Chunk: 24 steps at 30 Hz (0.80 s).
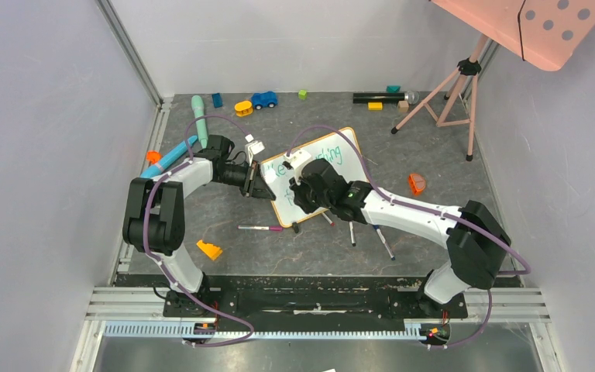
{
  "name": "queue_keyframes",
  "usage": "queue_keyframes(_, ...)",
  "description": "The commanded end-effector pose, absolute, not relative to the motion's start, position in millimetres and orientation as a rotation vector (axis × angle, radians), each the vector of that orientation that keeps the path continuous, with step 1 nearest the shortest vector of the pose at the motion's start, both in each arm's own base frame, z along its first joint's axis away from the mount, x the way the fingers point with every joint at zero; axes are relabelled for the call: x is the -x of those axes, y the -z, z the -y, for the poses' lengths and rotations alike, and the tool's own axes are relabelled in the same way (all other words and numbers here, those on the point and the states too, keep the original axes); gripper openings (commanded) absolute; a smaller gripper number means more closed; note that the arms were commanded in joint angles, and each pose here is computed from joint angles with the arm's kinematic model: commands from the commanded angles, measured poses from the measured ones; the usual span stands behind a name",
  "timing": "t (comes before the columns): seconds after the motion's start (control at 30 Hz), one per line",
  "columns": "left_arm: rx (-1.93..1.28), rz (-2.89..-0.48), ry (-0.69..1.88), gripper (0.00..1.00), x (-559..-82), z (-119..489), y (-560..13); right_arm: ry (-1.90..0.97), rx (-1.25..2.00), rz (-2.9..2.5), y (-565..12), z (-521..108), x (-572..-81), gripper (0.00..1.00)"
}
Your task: Write a sentence on the whiteboard
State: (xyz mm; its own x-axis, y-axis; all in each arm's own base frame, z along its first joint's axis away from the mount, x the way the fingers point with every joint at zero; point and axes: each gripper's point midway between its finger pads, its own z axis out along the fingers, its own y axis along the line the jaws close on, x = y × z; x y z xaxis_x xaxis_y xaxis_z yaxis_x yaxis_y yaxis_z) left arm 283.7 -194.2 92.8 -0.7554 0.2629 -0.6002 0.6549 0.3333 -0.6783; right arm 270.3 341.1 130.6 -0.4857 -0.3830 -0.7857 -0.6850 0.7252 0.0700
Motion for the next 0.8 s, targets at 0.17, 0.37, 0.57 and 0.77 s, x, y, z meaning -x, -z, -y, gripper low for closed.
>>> queue_keyframes(0.17, -0.865, -2.386, 1.331, 0.02, -257, 190, -56, -0.37, 0.713, -2.101, -147, -330, -291, 0.0)
queue_keyframes(0.37, -0.865, -2.387, 1.329, 0.02, -257, 190, -56, -0.328, 0.69, -2.107, -147, -322, -293, 0.0)
queue_keyframes(0.57, -0.866, -2.385, 1.328, 0.02, -257, 190, -57, -0.334, 0.681, -2.109, -148, -319, -292, 0.0)
queue_keyframes(0.77, -0.867, -2.384, 1.328, 0.02, -257, 190, -57, -0.411, 0.685, -2.058, -164, -323, -287, 0.0)
